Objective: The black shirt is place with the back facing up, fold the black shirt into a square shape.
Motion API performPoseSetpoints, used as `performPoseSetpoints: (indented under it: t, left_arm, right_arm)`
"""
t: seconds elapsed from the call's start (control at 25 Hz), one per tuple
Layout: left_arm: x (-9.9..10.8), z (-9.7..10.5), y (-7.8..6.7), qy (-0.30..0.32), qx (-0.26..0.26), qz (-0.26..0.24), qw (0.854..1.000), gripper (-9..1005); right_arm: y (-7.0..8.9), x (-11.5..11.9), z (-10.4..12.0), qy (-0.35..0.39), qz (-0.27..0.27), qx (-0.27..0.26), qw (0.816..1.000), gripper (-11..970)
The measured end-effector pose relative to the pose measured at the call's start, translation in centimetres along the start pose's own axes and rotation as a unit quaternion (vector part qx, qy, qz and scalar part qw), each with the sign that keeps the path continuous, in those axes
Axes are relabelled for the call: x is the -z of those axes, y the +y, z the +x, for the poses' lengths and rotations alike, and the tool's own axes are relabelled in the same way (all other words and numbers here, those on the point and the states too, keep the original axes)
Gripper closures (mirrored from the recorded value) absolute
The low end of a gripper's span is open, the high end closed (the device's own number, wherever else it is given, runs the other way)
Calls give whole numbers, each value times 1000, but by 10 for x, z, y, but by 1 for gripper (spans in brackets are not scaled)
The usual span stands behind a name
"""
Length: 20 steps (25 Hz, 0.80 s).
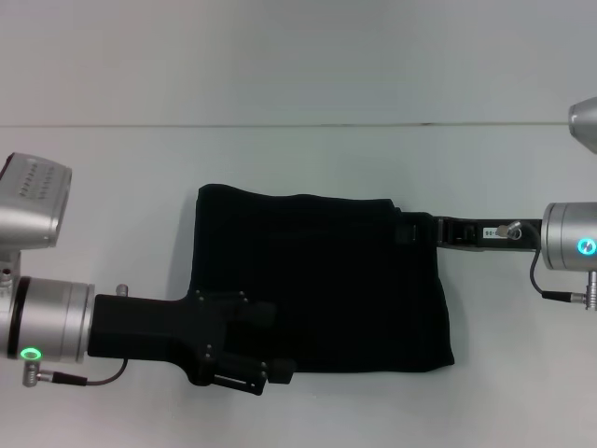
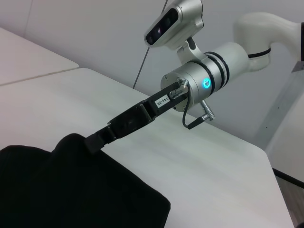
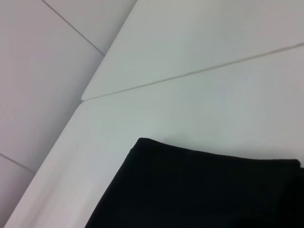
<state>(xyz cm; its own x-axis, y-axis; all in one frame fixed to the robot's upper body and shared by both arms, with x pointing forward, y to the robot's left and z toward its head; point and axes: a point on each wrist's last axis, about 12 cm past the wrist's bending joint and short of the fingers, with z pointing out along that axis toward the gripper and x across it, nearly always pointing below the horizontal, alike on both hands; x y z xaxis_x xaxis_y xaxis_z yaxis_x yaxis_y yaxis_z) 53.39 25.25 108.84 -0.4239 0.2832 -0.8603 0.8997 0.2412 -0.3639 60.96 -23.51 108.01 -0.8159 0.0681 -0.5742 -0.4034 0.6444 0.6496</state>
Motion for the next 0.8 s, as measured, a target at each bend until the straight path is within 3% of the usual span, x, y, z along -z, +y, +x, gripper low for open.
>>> performPoseSetpoints:
  t: [0.8]
  left_arm:
    - [-2, 2, 0, 0, 5, -2, 1000, 49]
  right_arm:
    - [-17, 10, 6, -10, 39, -28, 999, 785]
